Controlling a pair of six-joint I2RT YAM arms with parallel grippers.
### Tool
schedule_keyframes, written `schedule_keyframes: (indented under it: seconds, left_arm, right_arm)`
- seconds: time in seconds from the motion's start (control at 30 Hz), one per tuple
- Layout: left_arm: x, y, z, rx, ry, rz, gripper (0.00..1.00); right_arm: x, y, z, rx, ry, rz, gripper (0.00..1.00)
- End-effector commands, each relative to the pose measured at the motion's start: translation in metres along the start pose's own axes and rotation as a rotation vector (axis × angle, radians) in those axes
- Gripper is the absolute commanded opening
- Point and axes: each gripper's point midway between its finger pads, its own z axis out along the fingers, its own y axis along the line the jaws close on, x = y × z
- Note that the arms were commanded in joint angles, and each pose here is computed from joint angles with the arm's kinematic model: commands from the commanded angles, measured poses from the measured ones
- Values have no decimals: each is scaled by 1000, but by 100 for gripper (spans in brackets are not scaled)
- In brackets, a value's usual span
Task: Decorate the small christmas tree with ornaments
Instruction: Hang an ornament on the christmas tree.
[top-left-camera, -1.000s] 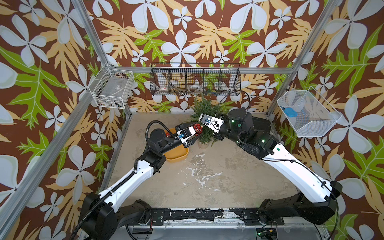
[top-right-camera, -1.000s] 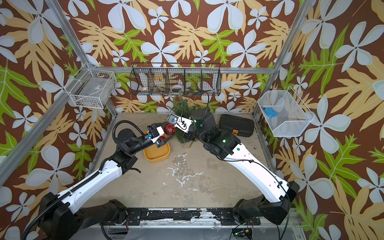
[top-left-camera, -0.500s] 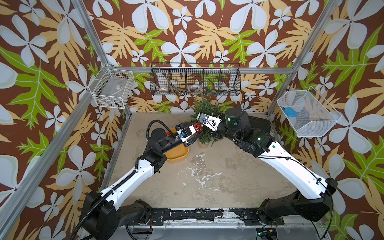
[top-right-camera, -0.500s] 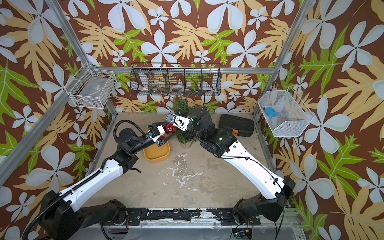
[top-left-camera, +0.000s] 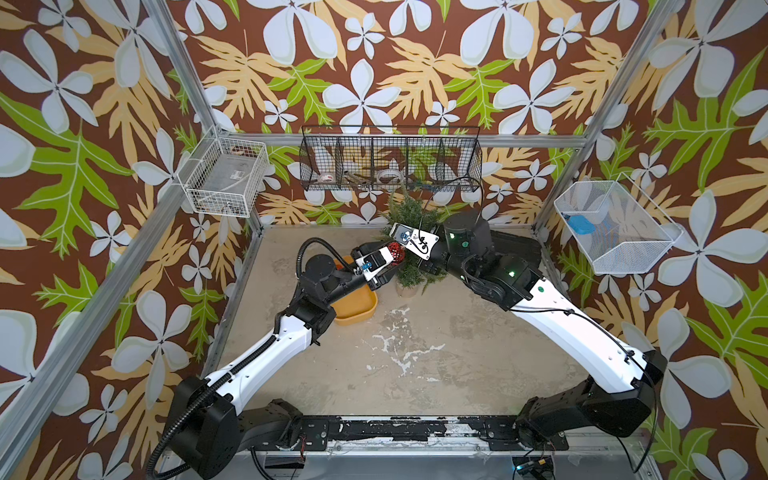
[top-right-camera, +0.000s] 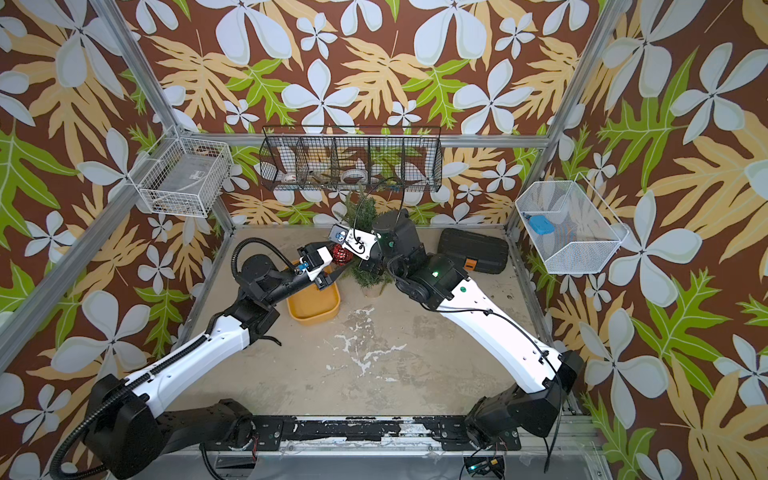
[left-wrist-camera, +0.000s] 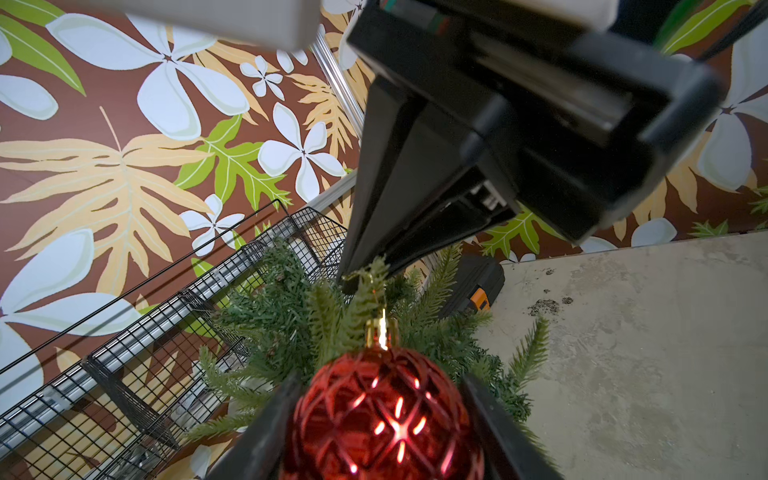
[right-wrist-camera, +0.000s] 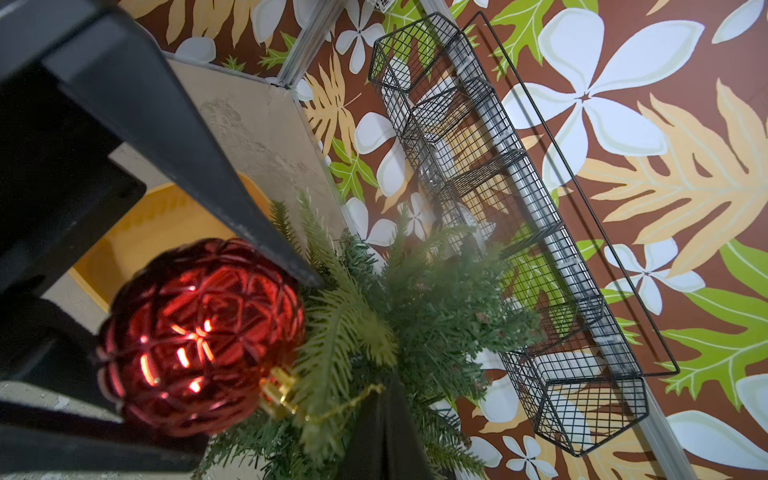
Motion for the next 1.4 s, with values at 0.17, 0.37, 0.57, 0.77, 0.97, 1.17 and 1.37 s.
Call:
schedule_keyframes:
  seconds: [0.17,0.37,0.57,0.77,0.97,1.17,1.37]
  left_arm:
    - [-6,11,-4,-68,-13,15,19]
    - [-7,24,-13,-163,-18,4,19]
    - [6,20,-12,-158,16,-31,19]
    - [13,13,-12,-137,18,-65,19]
    - [20,3,-14,-108,19,-96,18]
    - [24,-5,-13,-73,15,-125,22]
    - [17,-6,-14,-65,-22,-138,43]
  right_arm:
    - [4,-3,0,22,11,-2,0]
    - [-1,-6,-6,23,-15,5,0]
    - [-6,-8,-12,22,-38,16,17]
    - [-9,-12,-21,32,-62,25,29]
    - [-11,-17,-27,47,-72,30,38]
    - [-10,-18,-29,59,-72,32,47]
    - [-10,-22,-32,77,-76,35,55]
